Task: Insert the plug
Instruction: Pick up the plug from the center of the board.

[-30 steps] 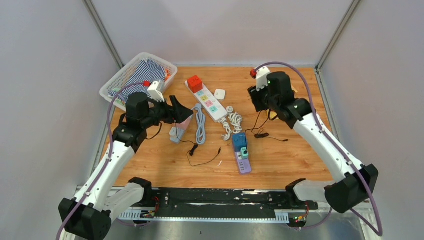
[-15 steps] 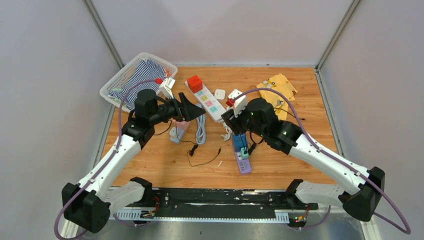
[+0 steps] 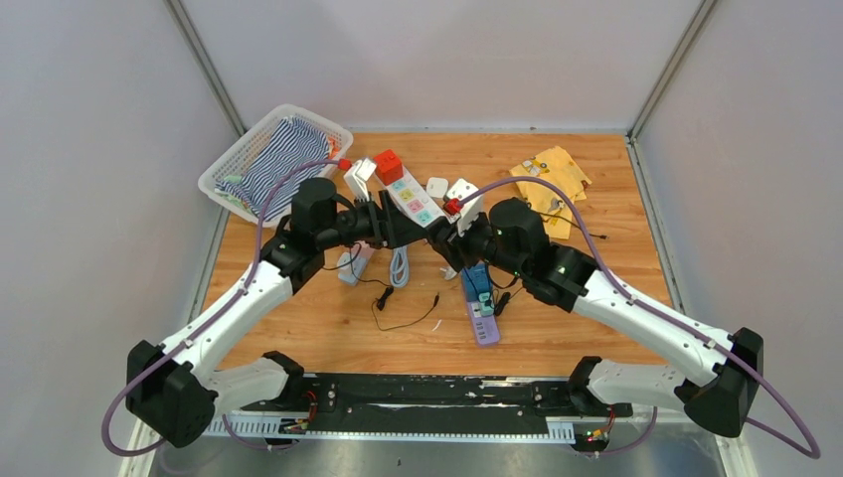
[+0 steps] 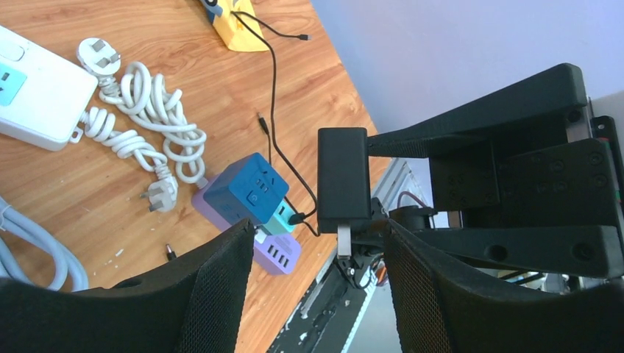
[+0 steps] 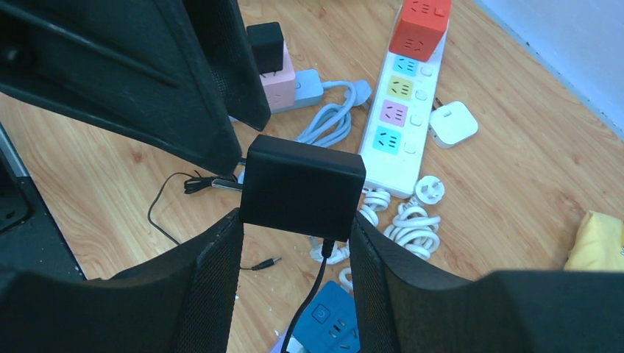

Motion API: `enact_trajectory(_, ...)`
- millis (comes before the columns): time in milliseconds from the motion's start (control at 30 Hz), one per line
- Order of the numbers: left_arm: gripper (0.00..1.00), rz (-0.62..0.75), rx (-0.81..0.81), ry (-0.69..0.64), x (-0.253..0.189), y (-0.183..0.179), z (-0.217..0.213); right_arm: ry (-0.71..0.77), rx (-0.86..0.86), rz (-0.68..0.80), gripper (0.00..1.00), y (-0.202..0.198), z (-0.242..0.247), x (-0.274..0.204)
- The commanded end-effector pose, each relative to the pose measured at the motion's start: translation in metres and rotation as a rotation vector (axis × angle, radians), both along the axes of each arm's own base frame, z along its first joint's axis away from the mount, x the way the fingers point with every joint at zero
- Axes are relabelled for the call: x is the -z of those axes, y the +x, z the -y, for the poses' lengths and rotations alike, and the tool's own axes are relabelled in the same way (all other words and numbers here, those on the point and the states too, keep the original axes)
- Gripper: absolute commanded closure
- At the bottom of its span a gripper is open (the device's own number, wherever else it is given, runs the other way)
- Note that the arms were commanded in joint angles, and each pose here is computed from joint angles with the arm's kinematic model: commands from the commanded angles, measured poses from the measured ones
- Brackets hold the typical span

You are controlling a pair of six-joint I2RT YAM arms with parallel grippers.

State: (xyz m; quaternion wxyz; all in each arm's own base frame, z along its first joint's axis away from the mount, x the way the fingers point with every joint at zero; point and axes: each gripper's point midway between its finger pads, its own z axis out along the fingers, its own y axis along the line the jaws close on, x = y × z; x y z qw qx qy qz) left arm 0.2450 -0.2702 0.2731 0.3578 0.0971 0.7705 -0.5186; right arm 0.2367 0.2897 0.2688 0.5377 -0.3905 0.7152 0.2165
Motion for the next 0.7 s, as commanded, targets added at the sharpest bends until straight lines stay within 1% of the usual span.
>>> enact_trajectory(0, 0.34, 0.030, 0.006, -0.016, -0.012, 0.003, 0.005, 0.058, -0.052, -0.005, 0.67, -0.011, -0.011, -0.006)
enact_trajectory(100, 0.34, 0.015, 0.030, -0.018, -0.010, 0.003, 0.010, 0.063, -0.073, -0.004, 0.67, -0.014, -0.014, -0.007)
enact_trajectory(200, 0.38, 0.006, 0.053, -0.021, -0.011, 0.002, 0.014, 0.061, -0.079, -0.008, 0.67, -0.015, -0.015, -0.004)
enact_trajectory(333, 0.58, 0.009, 0.070, -0.023, -0.012, 0.000, 0.015, 0.056, -0.074, -0.011, 0.66, -0.013, -0.015, -0.002)
enact_trajectory(400, 0.63, 0.007, 0.104, -0.024, -0.011, -0.005, 0.017, 0.046, -0.069, -0.003, 0.64, -0.011, -0.015, 0.001)
enact_trajectory(500, 0.78, -0.004, 0.134, -0.020, -0.006, -0.007, 0.020, 0.018, -0.028, 0.009, 0.56, -0.002, -0.011, 0.009)
enact_trajectory(600, 0.89, -0.011, 0.159, -0.016, -0.002, -0.009, 0.022, 0.024, -0.037, -0.014, 0.49, -0.003, -0.009, 0.012)
enact_trajectory(667, 0.98, 0.000, 0.176, -0.012, -0.002, -0.010, 0.023, 0.057, -0.067, -0.033, 0.39, -0.008, -0.010, 0.008)
